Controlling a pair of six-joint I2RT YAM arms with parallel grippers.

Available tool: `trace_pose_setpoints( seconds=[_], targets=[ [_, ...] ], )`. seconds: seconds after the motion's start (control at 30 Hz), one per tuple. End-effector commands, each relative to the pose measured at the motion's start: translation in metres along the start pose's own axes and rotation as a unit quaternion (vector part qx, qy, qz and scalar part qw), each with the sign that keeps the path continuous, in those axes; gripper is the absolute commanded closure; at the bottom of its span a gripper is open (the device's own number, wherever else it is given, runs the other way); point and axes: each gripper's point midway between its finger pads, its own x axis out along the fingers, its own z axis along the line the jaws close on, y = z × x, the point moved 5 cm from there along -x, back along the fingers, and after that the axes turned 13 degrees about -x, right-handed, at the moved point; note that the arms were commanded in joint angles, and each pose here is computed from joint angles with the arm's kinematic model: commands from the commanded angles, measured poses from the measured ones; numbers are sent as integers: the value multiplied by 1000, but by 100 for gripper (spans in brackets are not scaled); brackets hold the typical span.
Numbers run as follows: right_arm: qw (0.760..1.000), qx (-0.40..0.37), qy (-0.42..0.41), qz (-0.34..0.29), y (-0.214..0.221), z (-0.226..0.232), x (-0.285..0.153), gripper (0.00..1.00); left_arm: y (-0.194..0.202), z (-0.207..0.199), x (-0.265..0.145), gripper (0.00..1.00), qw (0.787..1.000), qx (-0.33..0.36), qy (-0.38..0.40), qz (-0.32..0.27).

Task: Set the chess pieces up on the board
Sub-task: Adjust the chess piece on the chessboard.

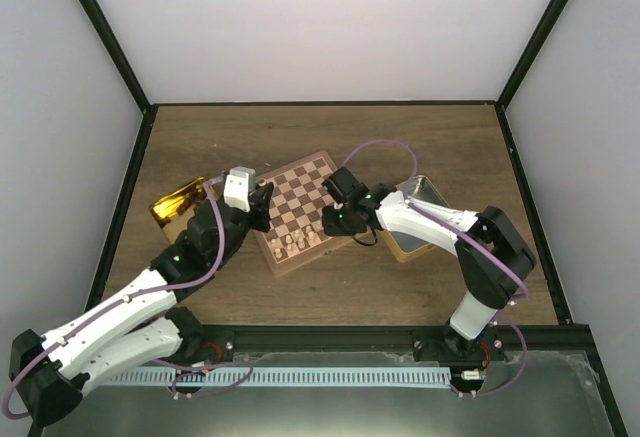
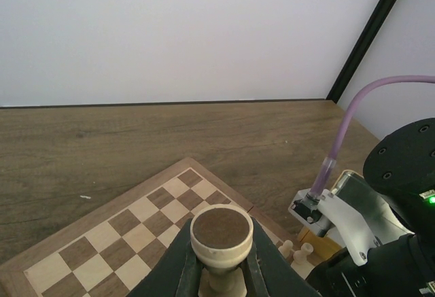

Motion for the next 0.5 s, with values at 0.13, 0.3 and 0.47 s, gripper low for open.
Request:
trace_pose_setpoints(
  seconds=[0.13,0.3,0.47],
  targets=[
    [999,-16,-35,-25,-16,17,-5,86,-11,-3,-2,93,1000,-5,3,-11],
    [999,-20,-44,-24,-16,19,-2,86,-11,-3,-3,93,1000,-5,3,-11],
    [998,-24,-53,-22,-14,23,1,85,-10,-3,-3,93,1000,-6,4,-10]
  ],
)
